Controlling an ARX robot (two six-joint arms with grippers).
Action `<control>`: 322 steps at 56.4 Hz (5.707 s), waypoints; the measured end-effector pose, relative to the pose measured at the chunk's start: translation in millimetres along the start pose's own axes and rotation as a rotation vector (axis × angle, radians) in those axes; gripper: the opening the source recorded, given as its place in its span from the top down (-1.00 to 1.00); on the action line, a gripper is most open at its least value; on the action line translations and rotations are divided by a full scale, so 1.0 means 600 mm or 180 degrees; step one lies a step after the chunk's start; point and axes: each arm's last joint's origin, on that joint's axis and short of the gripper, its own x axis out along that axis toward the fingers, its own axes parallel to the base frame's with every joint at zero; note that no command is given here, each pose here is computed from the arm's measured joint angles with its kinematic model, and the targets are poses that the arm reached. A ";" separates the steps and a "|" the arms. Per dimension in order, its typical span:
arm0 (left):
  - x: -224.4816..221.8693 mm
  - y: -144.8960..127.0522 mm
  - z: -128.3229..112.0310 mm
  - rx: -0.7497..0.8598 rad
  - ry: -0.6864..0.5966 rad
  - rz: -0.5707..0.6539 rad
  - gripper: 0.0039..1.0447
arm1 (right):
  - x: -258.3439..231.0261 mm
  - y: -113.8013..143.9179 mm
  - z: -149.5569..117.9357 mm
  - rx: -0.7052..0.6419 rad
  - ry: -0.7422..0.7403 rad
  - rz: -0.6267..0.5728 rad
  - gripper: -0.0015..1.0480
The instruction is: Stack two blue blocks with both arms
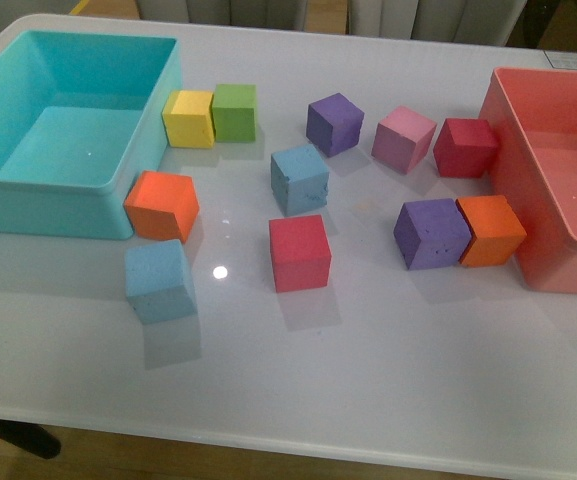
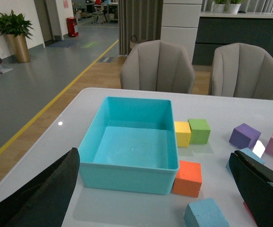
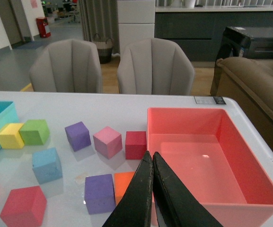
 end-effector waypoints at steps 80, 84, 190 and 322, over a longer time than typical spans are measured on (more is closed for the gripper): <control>0.004 -0.008 0.003 0.0025 0.1183 0.0252 -0.84 | -0.034 0.000 -0.005 0.0002 0.0015 -0.0006 -0.82; 0.019 -0.023 0.005 0.0164 0.1765 0.0137 -0.84 | -0.034 0.000 -0.005 0.0002 0.0011 0.0000 -0.83; 0.365 -0.212 -0.250 -0.0262 0.3247 -0.0023 -0.84 | -0.034 0.000 -0.005 0.0002 0.0012 -0.0001 -0.83; 0.520 -0.399 -0.101 0.0753 0.2772 -0.1135 0.26 | -0.034 0.000 -0.005 0.0002 0.0012 -0.0001 -0.83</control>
